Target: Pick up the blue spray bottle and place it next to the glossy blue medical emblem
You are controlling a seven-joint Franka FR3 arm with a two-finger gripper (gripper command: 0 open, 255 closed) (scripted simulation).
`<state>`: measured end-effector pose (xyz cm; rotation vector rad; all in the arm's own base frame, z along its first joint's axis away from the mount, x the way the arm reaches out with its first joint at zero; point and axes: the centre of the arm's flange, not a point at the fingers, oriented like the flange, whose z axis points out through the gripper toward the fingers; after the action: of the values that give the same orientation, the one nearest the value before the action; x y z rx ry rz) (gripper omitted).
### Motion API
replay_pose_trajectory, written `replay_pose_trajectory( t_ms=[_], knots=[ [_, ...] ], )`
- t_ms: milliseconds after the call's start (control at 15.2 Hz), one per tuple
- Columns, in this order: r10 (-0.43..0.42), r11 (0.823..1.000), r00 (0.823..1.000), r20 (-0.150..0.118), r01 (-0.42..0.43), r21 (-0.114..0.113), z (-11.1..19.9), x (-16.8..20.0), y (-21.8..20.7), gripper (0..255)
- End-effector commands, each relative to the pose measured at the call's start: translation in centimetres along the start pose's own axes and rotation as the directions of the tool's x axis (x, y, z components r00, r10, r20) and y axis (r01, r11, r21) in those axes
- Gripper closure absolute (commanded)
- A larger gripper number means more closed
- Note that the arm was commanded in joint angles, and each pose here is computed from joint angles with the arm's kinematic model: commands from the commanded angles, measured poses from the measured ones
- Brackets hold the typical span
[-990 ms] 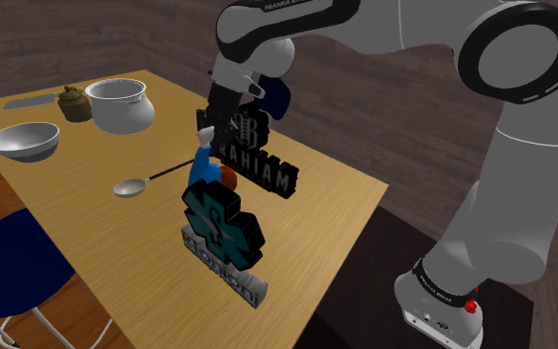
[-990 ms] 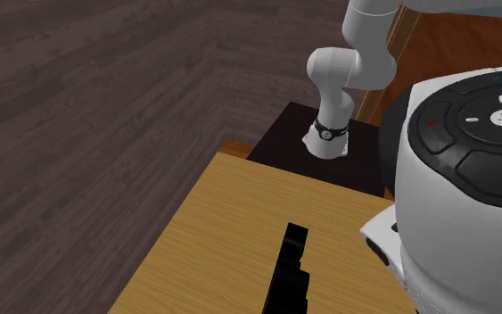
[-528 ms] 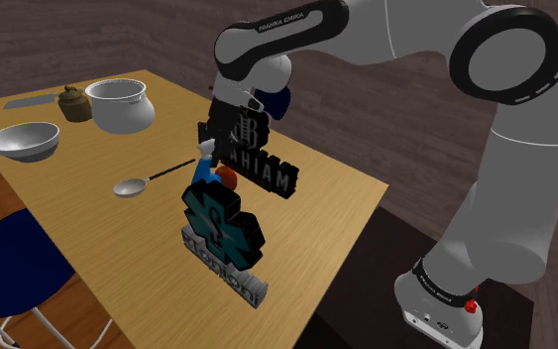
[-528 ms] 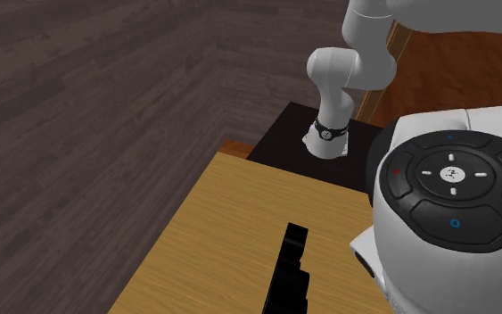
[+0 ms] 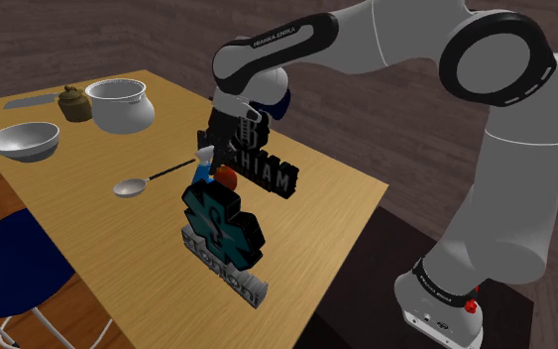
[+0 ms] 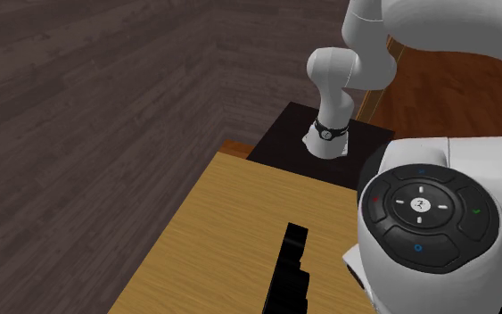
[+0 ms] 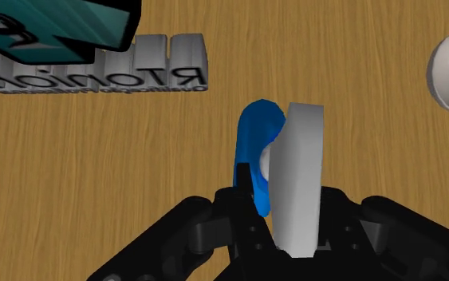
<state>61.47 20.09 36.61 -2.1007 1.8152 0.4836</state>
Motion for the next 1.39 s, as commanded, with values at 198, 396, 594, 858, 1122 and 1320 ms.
replay_pose_trajectory(
  t_ms=[198,396,594,858,1122,1320],
  knots=[
    [0.007,1.0,1.0,-0.004,-0.008,-0.021,3.4,1.9,0.5,255],
    [0.007,1.0,1.0,-0.004,-0.008,-0.021,4.8,2.6,0.5,255],
    [0.007,1.0,1.0,-0.004,-0.008,-0.021,4.8,2.6,0.5,255],
    [0.007,1.0,1.0,-0.004,-0.008,-0.021,4.8,2.6,0.5,255],
    [0.008,1.0,1.0,-0.006,-0.008,-0.02,4.1,3.3,-1.6,0],
    [0.007,1.0,1.0,-0.004,-0.008,-0.021,4.8,2.6,0.5,0]
  ],
)
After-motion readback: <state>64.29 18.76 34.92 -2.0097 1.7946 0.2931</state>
